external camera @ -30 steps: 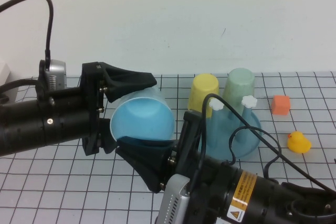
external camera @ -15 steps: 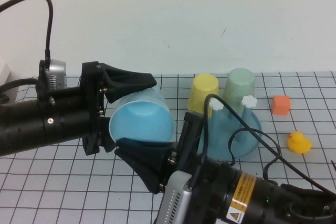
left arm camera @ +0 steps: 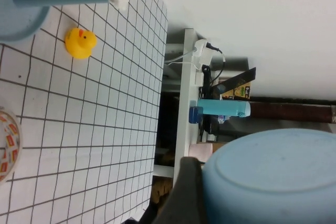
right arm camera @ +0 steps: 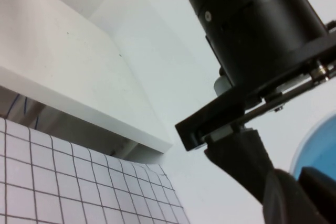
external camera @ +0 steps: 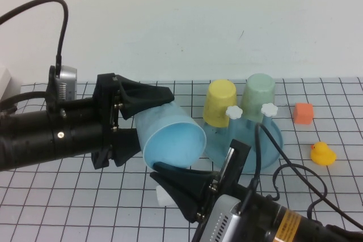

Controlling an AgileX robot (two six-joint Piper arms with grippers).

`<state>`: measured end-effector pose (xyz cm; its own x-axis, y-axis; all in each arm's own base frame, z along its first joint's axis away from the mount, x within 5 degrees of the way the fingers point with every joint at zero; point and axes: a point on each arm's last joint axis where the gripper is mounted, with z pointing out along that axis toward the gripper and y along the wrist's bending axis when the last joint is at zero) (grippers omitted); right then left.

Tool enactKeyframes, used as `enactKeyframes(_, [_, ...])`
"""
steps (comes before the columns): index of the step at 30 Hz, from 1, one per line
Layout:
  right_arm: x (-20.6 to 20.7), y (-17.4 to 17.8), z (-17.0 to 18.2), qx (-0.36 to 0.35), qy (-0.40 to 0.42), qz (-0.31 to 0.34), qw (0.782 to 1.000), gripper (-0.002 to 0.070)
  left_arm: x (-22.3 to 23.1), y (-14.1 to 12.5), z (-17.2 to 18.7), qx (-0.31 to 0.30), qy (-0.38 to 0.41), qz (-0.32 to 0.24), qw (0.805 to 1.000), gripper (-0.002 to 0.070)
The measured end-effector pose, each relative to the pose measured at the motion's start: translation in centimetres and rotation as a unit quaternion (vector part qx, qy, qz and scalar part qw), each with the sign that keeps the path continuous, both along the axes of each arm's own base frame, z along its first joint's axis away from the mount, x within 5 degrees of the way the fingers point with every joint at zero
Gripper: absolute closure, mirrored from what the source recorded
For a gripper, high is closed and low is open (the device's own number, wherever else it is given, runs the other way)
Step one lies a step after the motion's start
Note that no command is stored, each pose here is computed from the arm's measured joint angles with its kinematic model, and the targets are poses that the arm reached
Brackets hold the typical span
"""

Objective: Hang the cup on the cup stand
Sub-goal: Adjust the cup with two arms, then place the cup on the cup holder

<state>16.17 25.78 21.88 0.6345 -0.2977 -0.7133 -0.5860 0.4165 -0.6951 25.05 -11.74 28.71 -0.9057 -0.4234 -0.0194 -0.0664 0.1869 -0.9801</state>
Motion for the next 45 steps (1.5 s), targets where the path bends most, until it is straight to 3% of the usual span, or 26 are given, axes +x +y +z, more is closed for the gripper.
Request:
enactKeyframes(5, [0.0,-0.1,0.0,0.021,0.035,-0.002,0.999,0.064,0.0,0.0,0.0,0.0,-0.004,0.0,1.0,0.0085])
enactKeyframes(8, [0.0,-0.1,0.2,0.041,0.057,0.002,0.998,0.0579,0.2,0.1,-0.1,0.009,-0.008,0.006,1.0,0.0095])
enactKeyframes(13, [-0.1,-0.1,0.4,0.064,0.079,0.005,0.995,0.0336,0.2,0.1,-0.3,0.02,-0.02,0.006,1.0,0.0106])
enactKeyframes(16, [-0.1,-0.1,0.4,0.067,0.084,0.006,0.994,0.0251,0.3,0.1,-0.3,0.027,-0.03,0.005,0.999,0.0109])
enactKeyframes(24, [-1.3,-1.6,-0.4,0.05,0.092,0.017,0.994,0.0223,1.3,0.4,0.9,0.074,-0.114,0.02,0.991,0.0111])
enactKeyframes(30, [-3.9,-4.9,-1.9,0.037,0.15,0.038,0.987,0.0221,2.8,0.5,4.1,0.134,-0.262,0.027,0.955,0.0114])
enactKeyframes(35, [-6.1,-8.1,-3.1,0.048,0.224,0.042,0.973,0.0252,3.5,0.2,6.4,0.19,-0.374,0.029,0.907,0.0114])
enactKeyframes(39, [-7.0,-10.0,-3.6,0.057,0.252,0.028,0.966,0.0419,3.6,-1.0,7.6,0.251,-0.465,0.023,0.849,0.0114])
enactKeyframes(41, [-7.3,-10.8,-3.7,0.074,0.272,0.017,0.959,0.0547,3.3,-2.1,8.0,0.274,-0.501,0.012,0.821,0.0114])
enactKeyframes(45, [-7.4,-11.5,-3.2,0.111,0.295,0.007,0.949,0.0647,2.4,-4.8,8.0,0.315,-0.551,-0.009,0.773,0.0114])
